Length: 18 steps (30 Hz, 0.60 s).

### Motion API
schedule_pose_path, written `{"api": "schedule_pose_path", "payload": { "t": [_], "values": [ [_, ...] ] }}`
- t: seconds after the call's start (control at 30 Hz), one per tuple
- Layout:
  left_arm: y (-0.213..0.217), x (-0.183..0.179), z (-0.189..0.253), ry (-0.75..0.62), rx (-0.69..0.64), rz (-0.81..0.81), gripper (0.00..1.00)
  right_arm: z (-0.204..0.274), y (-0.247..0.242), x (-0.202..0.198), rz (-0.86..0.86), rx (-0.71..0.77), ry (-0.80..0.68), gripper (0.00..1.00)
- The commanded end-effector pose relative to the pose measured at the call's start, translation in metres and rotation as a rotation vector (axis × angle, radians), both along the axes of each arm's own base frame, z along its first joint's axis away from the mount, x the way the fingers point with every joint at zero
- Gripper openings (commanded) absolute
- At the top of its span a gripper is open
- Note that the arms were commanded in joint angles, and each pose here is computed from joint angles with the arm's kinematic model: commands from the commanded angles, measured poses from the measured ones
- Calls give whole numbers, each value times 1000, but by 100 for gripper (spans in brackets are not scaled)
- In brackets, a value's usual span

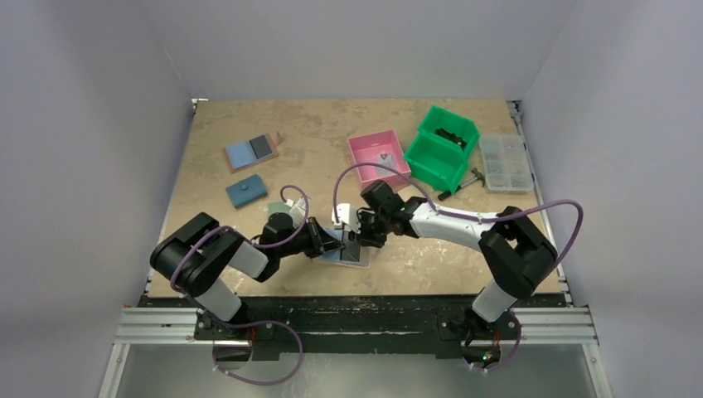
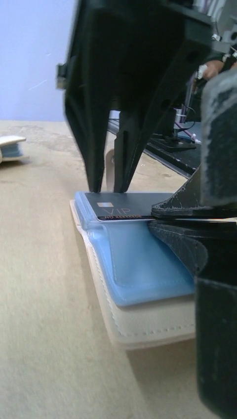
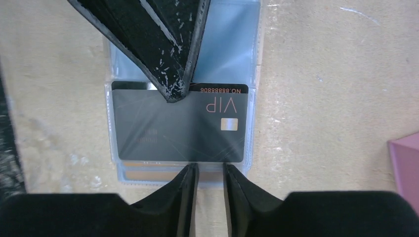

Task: Take the credit cards out of the card holder
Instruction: Remove the credit card from the card holder.

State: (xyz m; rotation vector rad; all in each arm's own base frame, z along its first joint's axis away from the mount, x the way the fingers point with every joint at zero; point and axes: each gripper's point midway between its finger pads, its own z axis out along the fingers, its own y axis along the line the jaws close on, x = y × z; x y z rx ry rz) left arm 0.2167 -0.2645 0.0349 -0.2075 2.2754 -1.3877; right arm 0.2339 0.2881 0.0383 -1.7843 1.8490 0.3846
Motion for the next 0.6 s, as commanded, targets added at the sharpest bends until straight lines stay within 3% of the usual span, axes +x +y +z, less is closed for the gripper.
{"api": "schedule_pose_path", "payload": {
  "t": [0.0,0.23,0.57],
  "values": [
    [-10,0,45,-233,-68,-98,0,36,14,-28,105,207,217,41],
    [-8,9,69,-406,-49,-97,0,73,17,-34,109,367,360,62],
    [-1,6,88,-585,-49,-92,0,106,2,-9,-70,550,477,69]
  ]
}}
